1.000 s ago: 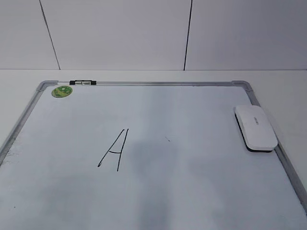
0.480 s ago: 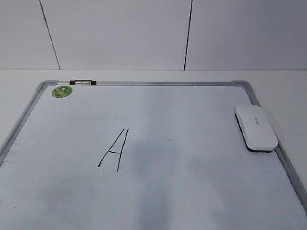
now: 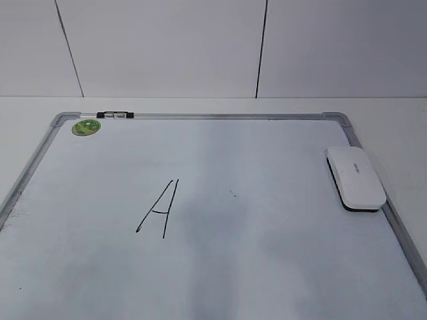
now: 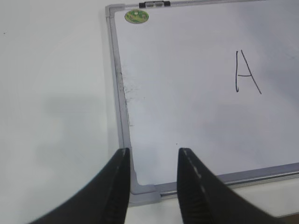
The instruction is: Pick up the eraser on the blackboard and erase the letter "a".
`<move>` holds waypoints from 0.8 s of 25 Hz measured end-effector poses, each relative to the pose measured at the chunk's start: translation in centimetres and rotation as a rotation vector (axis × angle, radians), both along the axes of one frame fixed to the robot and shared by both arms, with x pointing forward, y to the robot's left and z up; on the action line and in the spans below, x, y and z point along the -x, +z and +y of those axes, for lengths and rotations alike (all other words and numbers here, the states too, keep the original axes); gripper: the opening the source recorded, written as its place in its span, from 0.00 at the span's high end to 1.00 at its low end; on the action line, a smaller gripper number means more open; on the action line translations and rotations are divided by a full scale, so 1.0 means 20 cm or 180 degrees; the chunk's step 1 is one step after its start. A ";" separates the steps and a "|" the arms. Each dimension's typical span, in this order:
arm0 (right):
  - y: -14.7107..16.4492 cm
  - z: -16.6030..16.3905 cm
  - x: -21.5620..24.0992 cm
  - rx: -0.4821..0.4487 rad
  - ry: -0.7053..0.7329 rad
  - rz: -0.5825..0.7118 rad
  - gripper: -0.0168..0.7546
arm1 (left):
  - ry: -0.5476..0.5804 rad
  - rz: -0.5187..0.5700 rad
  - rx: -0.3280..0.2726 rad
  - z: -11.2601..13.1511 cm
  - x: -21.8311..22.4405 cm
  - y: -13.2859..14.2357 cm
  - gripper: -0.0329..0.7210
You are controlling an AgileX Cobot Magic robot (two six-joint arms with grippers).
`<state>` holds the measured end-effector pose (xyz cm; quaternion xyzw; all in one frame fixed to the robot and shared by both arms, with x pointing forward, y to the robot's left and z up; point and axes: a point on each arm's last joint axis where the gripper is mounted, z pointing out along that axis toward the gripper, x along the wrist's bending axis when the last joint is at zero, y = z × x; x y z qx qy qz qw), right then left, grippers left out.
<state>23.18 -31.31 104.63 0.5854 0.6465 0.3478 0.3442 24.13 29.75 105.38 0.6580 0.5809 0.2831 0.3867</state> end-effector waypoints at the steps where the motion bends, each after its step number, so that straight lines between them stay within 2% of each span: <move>1: 0.00 0.00 0.01 -0.0006 0.0000 -0.0026 0.21 | 0.0000 -0.0066 0.0011 0.00 0.02 0.00 0.62; 5: 0.00 0.00 0.01 -0.0005 -0.0003 -0.0048 0.21 | -0.0003 -0.0198 0.0039 0.01 0.05 0.00 0.62; 20: 0.00 0.00 0.01 -0.0005 -0.0117 -0.0048 0.21 | -0.0005 -0.0199 0.0035 0.01 0.05 0.00 0.64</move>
